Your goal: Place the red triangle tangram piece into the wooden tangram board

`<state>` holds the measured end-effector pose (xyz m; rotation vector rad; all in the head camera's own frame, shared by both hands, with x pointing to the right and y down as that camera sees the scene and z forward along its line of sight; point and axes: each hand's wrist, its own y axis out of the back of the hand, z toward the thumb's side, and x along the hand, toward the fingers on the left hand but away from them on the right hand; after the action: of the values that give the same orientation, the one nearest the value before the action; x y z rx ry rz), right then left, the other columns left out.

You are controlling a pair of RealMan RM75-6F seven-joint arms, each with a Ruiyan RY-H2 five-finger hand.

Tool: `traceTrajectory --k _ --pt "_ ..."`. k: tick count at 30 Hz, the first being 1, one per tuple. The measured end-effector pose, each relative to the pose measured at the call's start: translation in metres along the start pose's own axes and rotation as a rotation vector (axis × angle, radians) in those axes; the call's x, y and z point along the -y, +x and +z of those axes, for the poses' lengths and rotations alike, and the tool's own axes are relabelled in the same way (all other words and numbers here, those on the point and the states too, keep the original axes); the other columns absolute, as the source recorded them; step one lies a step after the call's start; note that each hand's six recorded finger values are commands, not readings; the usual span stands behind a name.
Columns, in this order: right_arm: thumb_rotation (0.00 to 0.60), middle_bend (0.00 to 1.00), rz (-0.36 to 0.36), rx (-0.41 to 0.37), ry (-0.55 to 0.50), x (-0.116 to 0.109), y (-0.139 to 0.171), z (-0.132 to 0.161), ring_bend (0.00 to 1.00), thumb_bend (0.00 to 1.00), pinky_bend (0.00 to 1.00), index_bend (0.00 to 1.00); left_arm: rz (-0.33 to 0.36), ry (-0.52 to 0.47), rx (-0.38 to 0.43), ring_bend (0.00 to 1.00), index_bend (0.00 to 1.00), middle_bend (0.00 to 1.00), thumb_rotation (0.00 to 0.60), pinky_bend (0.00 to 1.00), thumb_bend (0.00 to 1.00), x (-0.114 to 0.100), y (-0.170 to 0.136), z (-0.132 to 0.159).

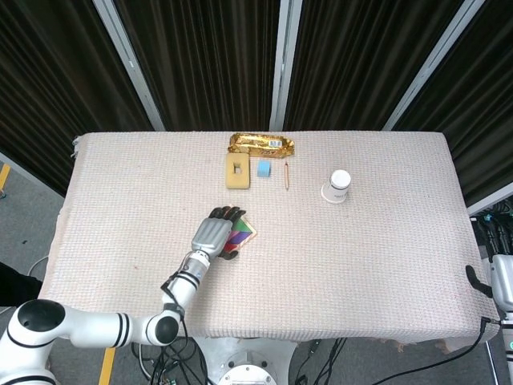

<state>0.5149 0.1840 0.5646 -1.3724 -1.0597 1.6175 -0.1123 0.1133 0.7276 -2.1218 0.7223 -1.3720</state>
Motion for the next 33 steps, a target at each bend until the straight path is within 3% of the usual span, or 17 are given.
traceTrajectory --k 33 --pt "0.600 0.00 0.006 0.013 -0.003 0.003 -0.002 -0.006 0.00 0.26 0.00 0.00 0.010 -0.018 -0.026 0.00 0.11 0.05 0.600 0.07 0.22 0.003 0.014 -0.001"
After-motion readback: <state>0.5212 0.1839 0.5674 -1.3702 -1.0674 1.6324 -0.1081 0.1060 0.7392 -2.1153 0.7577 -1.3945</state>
